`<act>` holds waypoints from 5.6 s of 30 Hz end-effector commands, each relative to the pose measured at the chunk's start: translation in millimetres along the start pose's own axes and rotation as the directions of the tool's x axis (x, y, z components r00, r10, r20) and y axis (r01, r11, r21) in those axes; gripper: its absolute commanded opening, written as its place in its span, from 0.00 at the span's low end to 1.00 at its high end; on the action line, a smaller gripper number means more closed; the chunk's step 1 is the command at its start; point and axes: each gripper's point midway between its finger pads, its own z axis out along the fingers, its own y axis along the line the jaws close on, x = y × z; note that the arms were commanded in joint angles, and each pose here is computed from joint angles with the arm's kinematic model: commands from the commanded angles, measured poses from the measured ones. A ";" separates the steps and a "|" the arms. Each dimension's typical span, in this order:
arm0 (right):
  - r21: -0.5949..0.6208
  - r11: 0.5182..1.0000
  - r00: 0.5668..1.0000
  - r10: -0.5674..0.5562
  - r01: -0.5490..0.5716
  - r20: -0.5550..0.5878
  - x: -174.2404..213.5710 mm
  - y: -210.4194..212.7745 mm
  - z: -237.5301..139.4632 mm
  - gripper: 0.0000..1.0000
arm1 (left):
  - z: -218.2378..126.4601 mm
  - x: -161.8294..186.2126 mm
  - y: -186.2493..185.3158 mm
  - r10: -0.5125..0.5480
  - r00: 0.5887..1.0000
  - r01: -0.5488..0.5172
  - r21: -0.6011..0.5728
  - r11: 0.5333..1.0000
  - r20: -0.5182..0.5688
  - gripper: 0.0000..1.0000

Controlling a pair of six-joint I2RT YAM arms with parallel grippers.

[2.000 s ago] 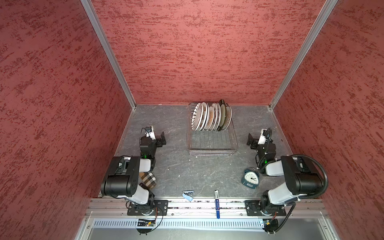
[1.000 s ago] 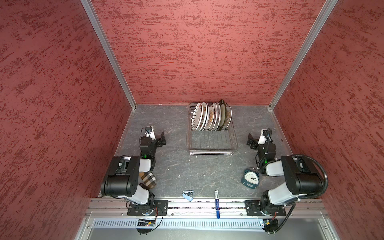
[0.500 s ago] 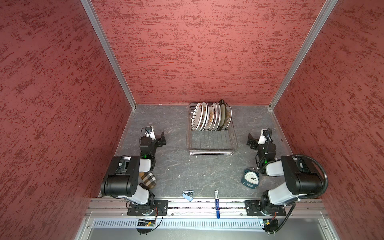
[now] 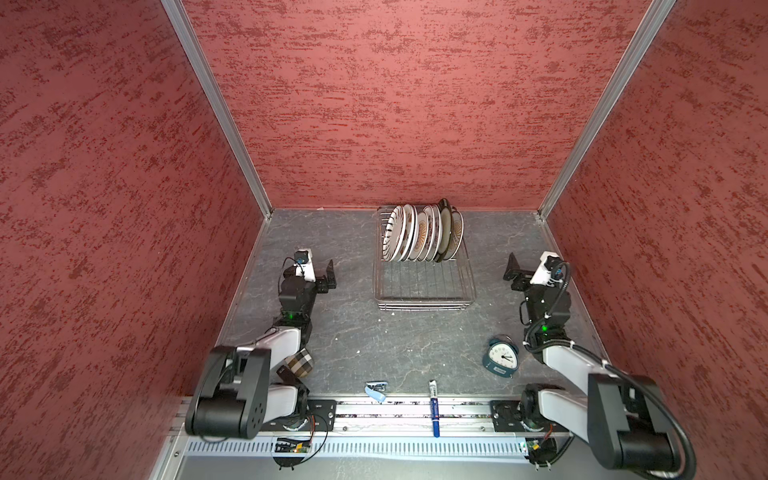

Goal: Unload the plates from the dish rack
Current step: 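Reach both grippers toward the dish rack, right gripper to the outermost plate, then grasp the brown-rimmed patterned plate rim with the right gripper while left gripper waits, then lift the brown-rimmed plate out of the rack with the right gripper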

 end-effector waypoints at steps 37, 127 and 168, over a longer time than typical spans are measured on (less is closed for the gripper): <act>-0.210 0.954 0.906 0.113 -0.213 -0.407 -53.9 215.1 63.3 0.79 | -40.5 -112.6 -145.6 -0.484 0.848 0.513 0.569 0.643 -0.218 0.99; 0.074 0.943 0.785 -0.224 0.324 -0.578 -11.2 211.0 176.5 0.00 | -16.2 -71.0 -240.3 -0.318 0.844 0.532 0.593 0.605 -0.432 0.99; -0.203 0.960 0.971 0.159 -0.195 -0.181 -183.6 173.2 -17.2 0.00 | -87.7 -94.3 -229.9 -0.320 0.883 0.469 0.630 0.619 -0.343 0.99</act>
